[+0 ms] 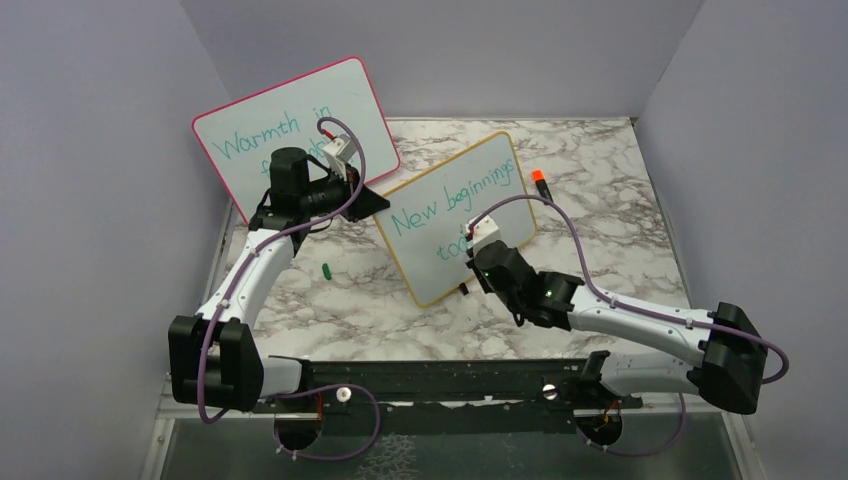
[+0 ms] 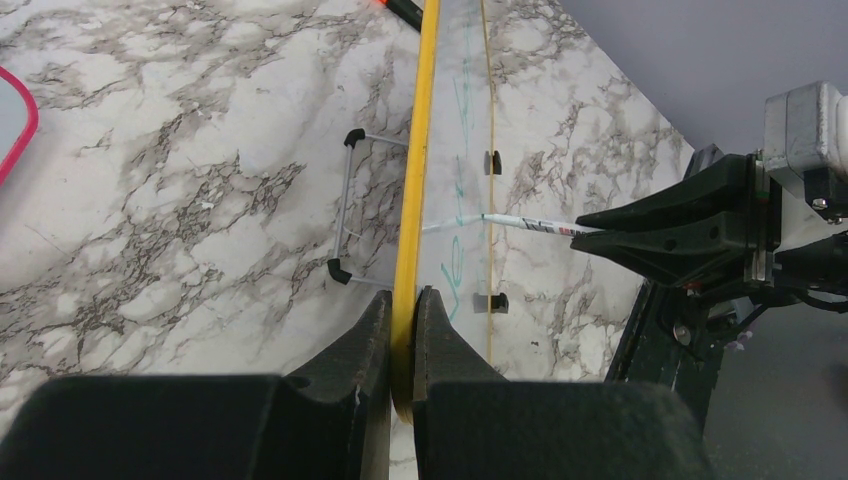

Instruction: Write a sentence on the whiteboard

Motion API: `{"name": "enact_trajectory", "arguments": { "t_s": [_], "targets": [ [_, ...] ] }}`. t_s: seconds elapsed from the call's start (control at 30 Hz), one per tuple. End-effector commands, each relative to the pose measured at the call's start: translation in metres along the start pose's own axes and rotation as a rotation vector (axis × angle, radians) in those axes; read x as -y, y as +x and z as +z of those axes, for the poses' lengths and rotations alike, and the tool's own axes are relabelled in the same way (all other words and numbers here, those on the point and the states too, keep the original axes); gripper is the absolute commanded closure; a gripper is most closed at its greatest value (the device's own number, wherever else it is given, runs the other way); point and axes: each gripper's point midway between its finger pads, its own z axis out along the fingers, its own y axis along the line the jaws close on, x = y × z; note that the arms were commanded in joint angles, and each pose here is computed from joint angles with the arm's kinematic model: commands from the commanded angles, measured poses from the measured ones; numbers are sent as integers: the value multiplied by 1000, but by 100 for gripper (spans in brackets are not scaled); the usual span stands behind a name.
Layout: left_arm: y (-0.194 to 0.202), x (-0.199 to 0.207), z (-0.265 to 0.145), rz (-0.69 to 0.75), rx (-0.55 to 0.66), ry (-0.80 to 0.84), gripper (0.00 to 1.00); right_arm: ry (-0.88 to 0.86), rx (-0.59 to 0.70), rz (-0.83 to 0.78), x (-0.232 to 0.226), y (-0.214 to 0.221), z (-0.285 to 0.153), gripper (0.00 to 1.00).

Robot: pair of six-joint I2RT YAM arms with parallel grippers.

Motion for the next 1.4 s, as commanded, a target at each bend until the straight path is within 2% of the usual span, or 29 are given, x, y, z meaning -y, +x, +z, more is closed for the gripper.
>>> {"name": "enact_trajectory", "arguments": {
  "t_s": [0.0,0.23,0.67,1.37],
  "targets": [
    [19,-30,1,11,-42,-129,100,19,-46,0,5,17,-1,100],
    [19,-30,0,12,-41,-128,100,47,-39,6,10,16,-1,100],
    [19,-29,0,13,-41,-125,100,85,115,81,29,-21,-8,100],
    [20,-31,1,9,-47,-127,100,36,80,67,20,-12,6,100]
  ]
}}
